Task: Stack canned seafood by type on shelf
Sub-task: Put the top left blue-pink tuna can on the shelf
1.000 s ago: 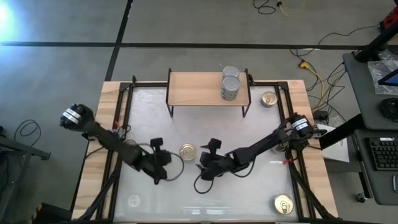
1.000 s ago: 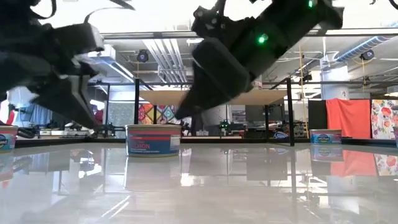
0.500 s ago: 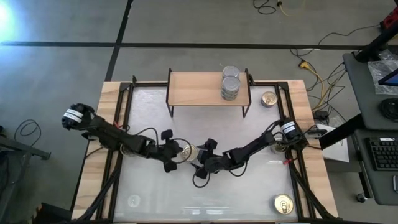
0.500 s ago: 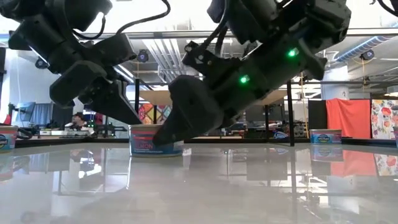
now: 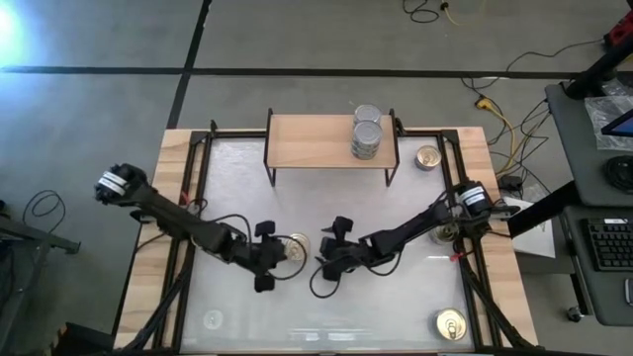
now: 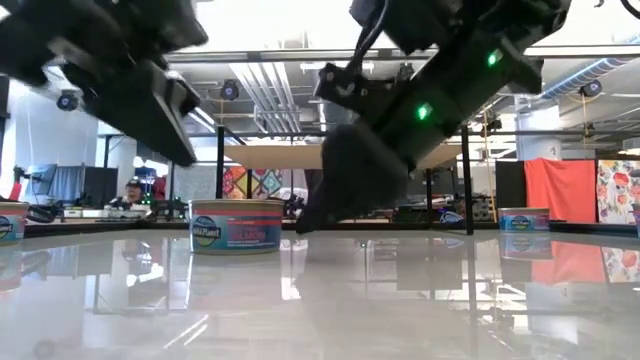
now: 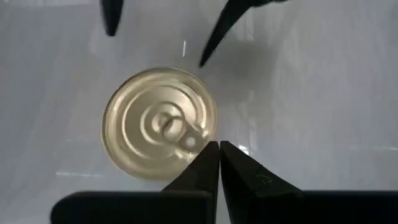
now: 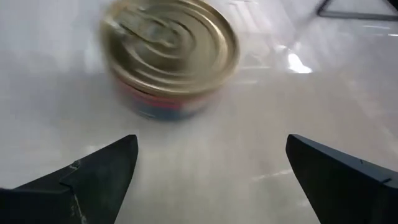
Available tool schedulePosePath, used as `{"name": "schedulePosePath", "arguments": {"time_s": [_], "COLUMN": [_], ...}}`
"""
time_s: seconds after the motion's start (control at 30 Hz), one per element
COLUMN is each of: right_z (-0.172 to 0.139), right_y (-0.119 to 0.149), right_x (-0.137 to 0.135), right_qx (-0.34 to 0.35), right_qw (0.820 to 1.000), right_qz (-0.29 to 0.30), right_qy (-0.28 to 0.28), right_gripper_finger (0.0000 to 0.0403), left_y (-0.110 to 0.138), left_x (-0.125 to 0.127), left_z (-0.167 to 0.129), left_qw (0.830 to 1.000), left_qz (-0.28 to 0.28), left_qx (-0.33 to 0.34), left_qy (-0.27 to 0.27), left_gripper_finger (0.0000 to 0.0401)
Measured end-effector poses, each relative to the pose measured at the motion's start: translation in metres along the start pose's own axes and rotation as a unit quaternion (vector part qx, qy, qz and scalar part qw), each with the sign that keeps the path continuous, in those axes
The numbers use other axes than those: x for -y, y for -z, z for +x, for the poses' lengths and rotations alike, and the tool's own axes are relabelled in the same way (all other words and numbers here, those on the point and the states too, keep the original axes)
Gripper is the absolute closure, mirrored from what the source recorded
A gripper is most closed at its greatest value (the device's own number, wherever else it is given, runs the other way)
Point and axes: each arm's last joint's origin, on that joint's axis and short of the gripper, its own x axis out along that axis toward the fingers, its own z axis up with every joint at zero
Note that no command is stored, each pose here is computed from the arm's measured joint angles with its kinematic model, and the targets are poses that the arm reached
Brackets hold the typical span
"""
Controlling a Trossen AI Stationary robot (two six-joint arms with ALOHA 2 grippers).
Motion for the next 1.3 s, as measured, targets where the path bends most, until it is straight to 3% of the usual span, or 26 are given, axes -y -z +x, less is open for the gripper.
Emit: {"name": "schedulePosePath", "arguments": {"time_s": [0.13, 0.3, 0.5, 0.6, 0.73, 0.93, 1.13, 1.3], "right_z": [-0.008, -0.011, -0.006, -0.003, 0.002, 0.005, 0.007, 0.007], "right_y": [-0.003, -0.002, 0.0, -0.002, -0.002, -0.003, -0.003, -0.002], "right_x": [-0.005, -0.014, -0.016, -0.014, -0.009, -0.004, -0.001, -0.001], "right_qx": [0.013, 0.038, 0.048, 0.053, 0.033, 0.028, 0.029, 0.022], "right_qw": [0.999, 0.997, 0.997, 0.996, 0.992, 0.991, 0.991, 0.991], "right_qz": [-0.007, 0.009, 0.004, 0.003, 0.019, 0.033, 0.03, 0.03], "right_qy": [-0.045, -0.063, -0.064, -0.069, -0.121, -0.13, -0.127, -0.126], "right_gripper_finger": [0.0003, 0.0003, 0.0003, 0.0003, 0.0003, 0.0003, 0.0003, 0.0003], "left_y": [0.002, 0.021, 0.026, 0.03, 0.042, 0.064, 0.065, 0.066], "left_x": [0.007, -0.002, -0.006, -0.007, -0.012, -0.024, -0.024, -0.025], "left_z": [-0.025, -0.054, -0.053, -0.049, -0.046, -0.043, -0.037, -0.029], "left_qw": [1.0, 0.996, 0.996, 0.995, 0.994, 0.993, 0.993, 0.993], "left_qz": [-0.016, -0.024, -0.043, -0.021, -0.015, -0.075, -0.095, -0.087], "left_qx": [-0.013, -0.008, 0.02, 0.017, 0.008, 0.013, 0.034, 0.033], "left_qy": [-0.008, -0.089, -0.077, -0.091, -0.104, -0.094, -0.063, -0.074], "left_gripper_finger": [0.0401, 0.0401, 0.0401, 0.0401, 0.0389, 0.032, 0.0209, 0.0113]}}
